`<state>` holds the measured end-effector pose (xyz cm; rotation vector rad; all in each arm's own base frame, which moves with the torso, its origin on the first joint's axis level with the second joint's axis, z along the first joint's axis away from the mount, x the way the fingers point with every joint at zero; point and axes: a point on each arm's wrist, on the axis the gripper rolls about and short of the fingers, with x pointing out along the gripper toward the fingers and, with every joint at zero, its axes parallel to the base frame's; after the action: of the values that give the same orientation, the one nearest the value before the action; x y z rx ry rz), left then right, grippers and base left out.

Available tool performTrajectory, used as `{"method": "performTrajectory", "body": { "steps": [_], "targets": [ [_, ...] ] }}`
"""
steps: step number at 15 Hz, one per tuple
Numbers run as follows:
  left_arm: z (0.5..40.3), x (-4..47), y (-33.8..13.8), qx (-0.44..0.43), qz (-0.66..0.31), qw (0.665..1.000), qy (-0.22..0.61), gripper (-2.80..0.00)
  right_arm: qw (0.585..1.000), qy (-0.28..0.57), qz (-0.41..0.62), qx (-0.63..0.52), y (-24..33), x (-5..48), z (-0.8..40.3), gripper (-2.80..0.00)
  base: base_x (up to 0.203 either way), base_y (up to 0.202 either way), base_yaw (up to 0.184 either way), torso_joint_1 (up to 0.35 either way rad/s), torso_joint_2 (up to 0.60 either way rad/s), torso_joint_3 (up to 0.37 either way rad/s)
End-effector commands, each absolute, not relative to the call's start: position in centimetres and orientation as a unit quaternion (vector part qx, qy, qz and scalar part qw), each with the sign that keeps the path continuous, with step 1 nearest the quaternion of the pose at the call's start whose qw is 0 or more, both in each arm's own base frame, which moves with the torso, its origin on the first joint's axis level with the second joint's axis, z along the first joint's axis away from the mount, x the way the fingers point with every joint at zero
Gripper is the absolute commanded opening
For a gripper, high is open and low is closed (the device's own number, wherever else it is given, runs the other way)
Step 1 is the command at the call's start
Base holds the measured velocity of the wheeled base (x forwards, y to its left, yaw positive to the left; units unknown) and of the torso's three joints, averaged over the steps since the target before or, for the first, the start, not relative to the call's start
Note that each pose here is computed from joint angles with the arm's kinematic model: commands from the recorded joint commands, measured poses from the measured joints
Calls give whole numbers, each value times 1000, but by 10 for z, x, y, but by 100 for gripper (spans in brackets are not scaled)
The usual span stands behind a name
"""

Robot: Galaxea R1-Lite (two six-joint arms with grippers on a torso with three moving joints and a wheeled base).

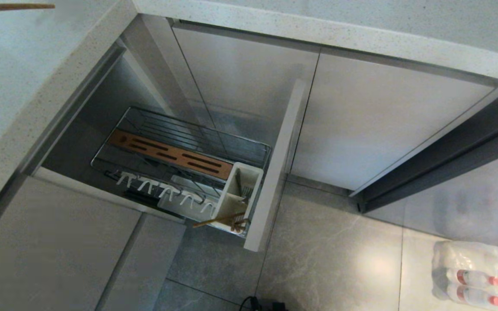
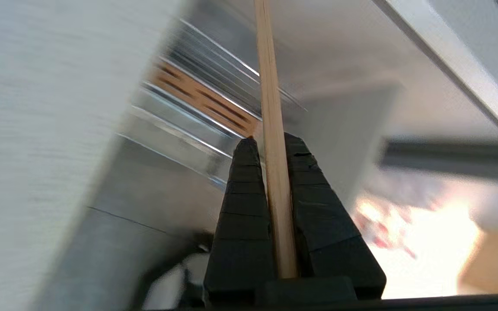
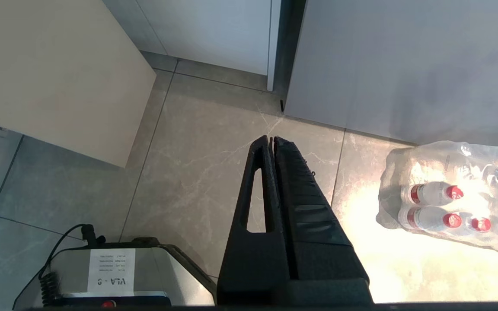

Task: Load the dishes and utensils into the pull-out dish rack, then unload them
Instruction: Take the chopsticks out of the cupboard

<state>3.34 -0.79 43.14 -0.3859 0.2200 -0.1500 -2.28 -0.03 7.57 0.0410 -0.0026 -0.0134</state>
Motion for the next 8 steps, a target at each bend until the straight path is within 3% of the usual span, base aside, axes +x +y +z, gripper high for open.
{"method": "performTrajectory", "body": {
  "steps": [1,8],
  "targets": [
    [431,33,-5,-190,-37,976,102,-280,1000,-1,-7,21,0,-23,76,-280,0,0,0,0,0,0],
    [442,59,9,-198,128,972,27,-280,1000,-1,-7,21,0,-23,76,-280,0,0,0,0,0,0]
  ]
}}
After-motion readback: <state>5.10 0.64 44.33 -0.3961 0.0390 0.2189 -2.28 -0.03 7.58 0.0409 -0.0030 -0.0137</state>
